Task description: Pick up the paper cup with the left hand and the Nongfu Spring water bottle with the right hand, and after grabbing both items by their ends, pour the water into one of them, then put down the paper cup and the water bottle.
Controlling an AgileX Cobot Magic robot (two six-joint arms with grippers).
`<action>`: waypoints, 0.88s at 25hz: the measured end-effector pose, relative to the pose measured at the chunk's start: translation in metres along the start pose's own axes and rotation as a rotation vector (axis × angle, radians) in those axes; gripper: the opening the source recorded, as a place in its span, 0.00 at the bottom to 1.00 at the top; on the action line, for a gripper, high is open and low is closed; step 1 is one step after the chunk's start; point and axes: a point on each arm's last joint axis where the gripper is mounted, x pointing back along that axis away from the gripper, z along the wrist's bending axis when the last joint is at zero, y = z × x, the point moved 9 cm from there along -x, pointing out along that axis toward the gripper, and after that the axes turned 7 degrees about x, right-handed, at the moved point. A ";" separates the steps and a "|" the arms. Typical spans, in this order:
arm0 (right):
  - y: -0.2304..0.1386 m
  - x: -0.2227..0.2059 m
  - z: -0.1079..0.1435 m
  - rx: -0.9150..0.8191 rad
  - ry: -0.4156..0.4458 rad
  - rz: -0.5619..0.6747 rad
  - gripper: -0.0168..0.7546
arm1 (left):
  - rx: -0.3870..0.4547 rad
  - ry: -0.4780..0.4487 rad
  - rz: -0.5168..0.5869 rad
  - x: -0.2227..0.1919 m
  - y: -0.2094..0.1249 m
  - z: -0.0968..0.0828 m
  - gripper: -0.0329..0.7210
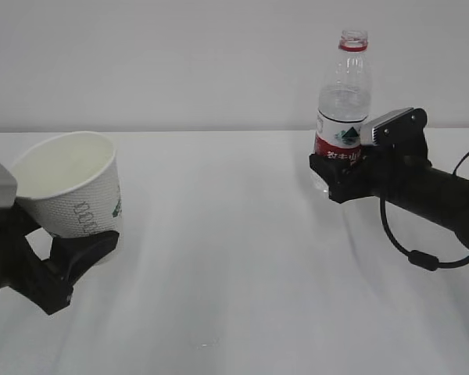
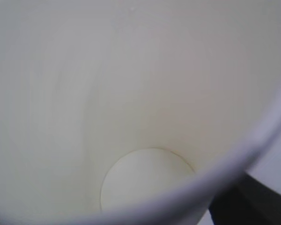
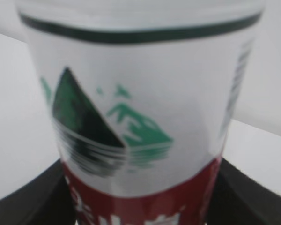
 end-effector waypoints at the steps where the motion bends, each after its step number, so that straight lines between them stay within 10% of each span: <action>1: 0.003 0.004 0.001 0.000 0.000 -0.001 0.70 | 0.002 -0.017 -0.010 0.000 0.002 -0.003 0.77; 22: 0.023 0.076 0.031 -0.008 0.008 0.019 0.70 | 0.015 -0.157 -0.030 0.002 0.006 -0.028 0.76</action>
